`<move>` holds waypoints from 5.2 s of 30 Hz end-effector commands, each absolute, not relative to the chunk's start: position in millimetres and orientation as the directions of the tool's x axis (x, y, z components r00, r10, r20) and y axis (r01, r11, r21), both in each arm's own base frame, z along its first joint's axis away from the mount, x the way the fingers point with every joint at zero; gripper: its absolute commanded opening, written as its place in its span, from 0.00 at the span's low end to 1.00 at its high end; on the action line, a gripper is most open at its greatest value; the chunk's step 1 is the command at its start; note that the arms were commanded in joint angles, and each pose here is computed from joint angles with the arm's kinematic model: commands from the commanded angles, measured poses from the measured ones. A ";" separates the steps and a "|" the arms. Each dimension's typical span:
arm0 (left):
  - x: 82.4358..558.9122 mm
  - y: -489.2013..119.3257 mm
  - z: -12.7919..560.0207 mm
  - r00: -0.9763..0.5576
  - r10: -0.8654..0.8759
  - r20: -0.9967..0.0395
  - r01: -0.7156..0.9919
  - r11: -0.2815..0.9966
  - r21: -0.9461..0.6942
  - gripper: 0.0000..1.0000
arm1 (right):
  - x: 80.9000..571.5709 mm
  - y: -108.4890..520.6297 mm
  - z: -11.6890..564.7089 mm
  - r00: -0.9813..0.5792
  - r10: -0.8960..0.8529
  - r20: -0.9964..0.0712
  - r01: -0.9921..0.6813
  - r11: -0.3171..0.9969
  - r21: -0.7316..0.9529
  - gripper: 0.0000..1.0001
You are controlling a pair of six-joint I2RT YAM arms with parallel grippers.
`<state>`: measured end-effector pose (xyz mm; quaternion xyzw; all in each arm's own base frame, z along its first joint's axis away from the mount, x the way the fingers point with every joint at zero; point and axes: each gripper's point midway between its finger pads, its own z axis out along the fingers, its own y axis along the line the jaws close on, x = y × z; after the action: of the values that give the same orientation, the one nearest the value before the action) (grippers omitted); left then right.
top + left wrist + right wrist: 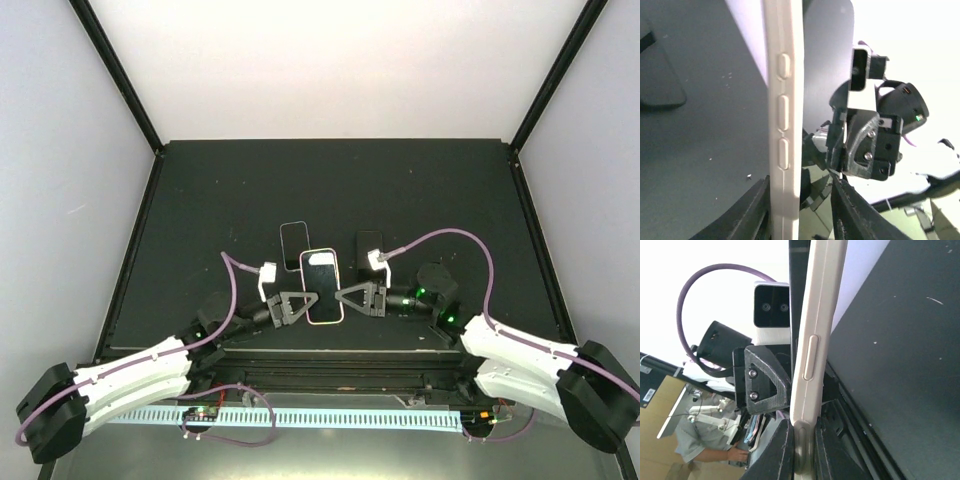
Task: Put the phone into the phone case
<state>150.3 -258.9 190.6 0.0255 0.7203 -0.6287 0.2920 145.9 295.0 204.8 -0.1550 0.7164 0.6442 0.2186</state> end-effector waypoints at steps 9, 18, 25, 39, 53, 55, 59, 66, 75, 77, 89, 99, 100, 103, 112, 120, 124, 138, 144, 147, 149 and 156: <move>126.2 -255.6 228.9 -0.786 -0.325 -0.526 0.551 0.020 -0.834 0.02 | 136.5 289.9 236.1 -0.817 0.071 -0.573 -0.569 0.067 0.820 0.27; 104.1 -261.0 231.6 -0.759 -0.207 -0.617 0.632 -0.012 -0.775 0.02 | 156.3 295.8 237.7 -0.835 0.070 -0.546 -0.528 0.179 0.830 0.54; 96.3 -263.7 228.8 -0.758 -0.155 -0.634 0.644 -0.023 -0.765 0.02 | 167.7 301.6 251.4 -0.818 0.068 -0.571 -0.552 0.180 0.814 0.46; 114.3 -267.0 198.5 -0.807 -0.122 -0.578 0.561 0.150 -0.814 0.01 | 179.2 293.8 257.5 -0.762 0.045 -0.646 -0.625 0.209 0.752 0.01; 135.8 -258.0 220.8 -0.779 -0.284 -0.559 0.537 0.159 -0.829 0.02 | 168.3 290.2 215.0 -0.853 0.001 -0.521 -0.506 0.238 0.829 0.69; 141.0 -254.8 225.6 -0.769 -0.323 -0.552 0.530 0.164 -0.832 0.01 | 161.7 289.0 209.4 -0.864 -0.009 -0.504 -0.494 0.217 0.842 0.73; 151.0 -248.3 233.4 -0.749 -0.398 -0.530 0.509 0.166 -0.845 0.02 | 149.4 286.1 194.8 -0.886 -0.026 -0.463 -0.460 0.180 0.869 0.77; 158.8 -245.3 244.0 -0.735 -0.460 -0.498 0.495 0.137 -0.858 0.01 | 135.8 287.5 187.1 -0.894 -0.042 -0.445 -0.447 0.130 0.885 0.80; 162.9 -247.2 235.2 -0.756 -0.475 -0.450 0.454 0.114 -0.884 0.02 | 132.7 293.2 194.0 -0.898 -0.050 -0.436 -0.439 0.071 0.896 0.65; 163.5 -247.1 231.9 -0.757 -0.476 -0.448 0.449 0.119 -0.885 0.02 | 133.2 293.8 195.0 -0.899 -0.049 -0.435 -0.437 0.067 0.897 0.59; 172.5 -247.0 186.0 -0.766 -0.416 -0.489 0.386 0.311 -0.869 0.02 | 141.3 293.2 198.2 -0.924 0.005 -0.383 -0.381 0.081 0.921 0.04; 174.5 -245.4 172.5 -0.778 -0.406 -0.480 0.351 0.353 -0.867 0.13 | 150.1 294.8 183.3 -0.930 0.018 -0.366 -0.360 0.145 0.922 0.01; 174.4 -244.9 169.4 -0.784 -0.405 -0.471 0.337 0.359 -0.870 0.21 | 151.3 294.7 180.6 -0.928 0.015 -0.373 -0.365 0.162 0.917 0.01; 174.0 -242.1 162.4 -0.790 -0.405 -0.460 0.314 0.378 -0.871 0.41 | 154.1 291.8 171.4 -0.924 0.018 -0.381 -0.369 0.214 0.905 0.01; 177.7 -208.5 132.6 -0.771 -0.418 -0.480 0.190 0.569 -0.800 0.85 | 174.1 284.2 129.2 -0.930 0.025 -0.368 -0.325 0.416 0.849 0.01; 174.4 -186.1 138.3 -0.734 -0.413 -0.539 0.191 0.636 -0.748 0.99 | 180.0 292.8 105.5 -0.956 0.012 -0.291 -0.256 0.443 0.859 0.01; 174.0 -178.0 145.1 -0.715 -0.420 -0.559 0.191 0.652 -0.734 0.99 | 178.3 294.5 87.5 -0.970 -0.014 -0.242 -0.220 0.472 0.854 0.01; 172.3 -178.3 158.4 -0.711 -0.419 -0.564 0.210 0.640 -0.740 0.99 | 176.3 283.8 49.5 -0.985 0.028 -0.171 -0.129 0.540 0.832 0.01; 172.2 -179.5 160.1 -0.715 -0.422 -0.557 0.207 0.634 -0.745 0.99 | 175.4 278.9 43.7 -0.985 0.042 -0.165 -0.113 0.559 0.821 0.08; 172.4 -179.8 162.4 -0.714 -0.423 -0.558 0.208 0.632 -0.746 0.99 | 176.0 277.4 45.7 -0.984 0.041 -0.176 -0.122 0.569 0.813 0.15; 172.4 -179.8 163.4 -0.715 -0.422 -0.557 0.207 0.634 -0.745 0.99 | 178.4 274.6 48.2 -0.980 0.047 -0.194 -0.130 0.585 0.800 0.23; 172.3 -179.2 169.3 -0.713 -0.415 -0.565 0.213 0.640 -0.739 0.99 | 190.5 261.1 66.4 -0.952 0.073 -0.296 -0.179 0.653 0.736 0.58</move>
<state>171.1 -179.8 149.8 -0.0646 0.8315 -0.4155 0.3631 174.1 267.5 49.6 -0.0210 0.8916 0.4416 0.0978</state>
